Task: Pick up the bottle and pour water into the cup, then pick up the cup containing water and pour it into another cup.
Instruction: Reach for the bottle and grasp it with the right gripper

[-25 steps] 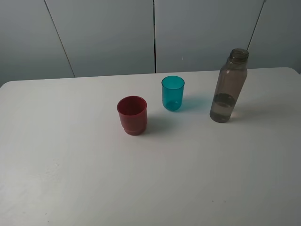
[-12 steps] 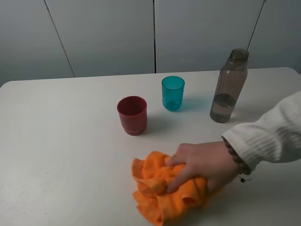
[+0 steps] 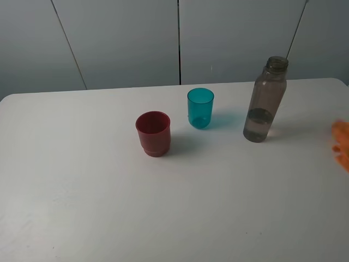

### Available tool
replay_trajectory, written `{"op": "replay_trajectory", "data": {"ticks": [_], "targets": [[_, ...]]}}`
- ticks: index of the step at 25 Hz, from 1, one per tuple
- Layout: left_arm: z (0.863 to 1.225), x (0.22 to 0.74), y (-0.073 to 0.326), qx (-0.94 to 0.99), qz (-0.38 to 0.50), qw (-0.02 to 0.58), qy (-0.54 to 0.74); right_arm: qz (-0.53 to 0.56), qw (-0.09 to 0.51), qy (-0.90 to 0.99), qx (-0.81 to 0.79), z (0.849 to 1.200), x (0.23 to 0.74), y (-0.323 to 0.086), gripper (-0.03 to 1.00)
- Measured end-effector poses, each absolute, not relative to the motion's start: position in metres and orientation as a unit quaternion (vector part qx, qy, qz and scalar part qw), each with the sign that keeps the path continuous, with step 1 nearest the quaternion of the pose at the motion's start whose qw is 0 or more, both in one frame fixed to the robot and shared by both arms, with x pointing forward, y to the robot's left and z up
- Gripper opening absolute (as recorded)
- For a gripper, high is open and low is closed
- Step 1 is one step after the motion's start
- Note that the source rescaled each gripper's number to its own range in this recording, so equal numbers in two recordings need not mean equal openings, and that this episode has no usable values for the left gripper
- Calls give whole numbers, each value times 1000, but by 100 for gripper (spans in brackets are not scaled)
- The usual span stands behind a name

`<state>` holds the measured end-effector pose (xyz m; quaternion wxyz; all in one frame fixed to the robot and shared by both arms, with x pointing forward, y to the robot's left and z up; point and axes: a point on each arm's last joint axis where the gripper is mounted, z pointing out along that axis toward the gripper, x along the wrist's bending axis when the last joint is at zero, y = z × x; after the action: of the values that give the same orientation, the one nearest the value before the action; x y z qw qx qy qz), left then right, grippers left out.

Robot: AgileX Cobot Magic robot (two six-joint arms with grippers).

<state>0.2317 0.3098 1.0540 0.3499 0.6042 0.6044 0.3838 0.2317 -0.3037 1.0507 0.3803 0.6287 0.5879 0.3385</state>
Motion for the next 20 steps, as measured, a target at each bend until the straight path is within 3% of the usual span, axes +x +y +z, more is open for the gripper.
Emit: {"op": "replay_trajectory", "data": {"ticks": [20], "targets": [[1054,232,310,604,384,350,604,338,380,588,629,1051,232,-304,99]]}}
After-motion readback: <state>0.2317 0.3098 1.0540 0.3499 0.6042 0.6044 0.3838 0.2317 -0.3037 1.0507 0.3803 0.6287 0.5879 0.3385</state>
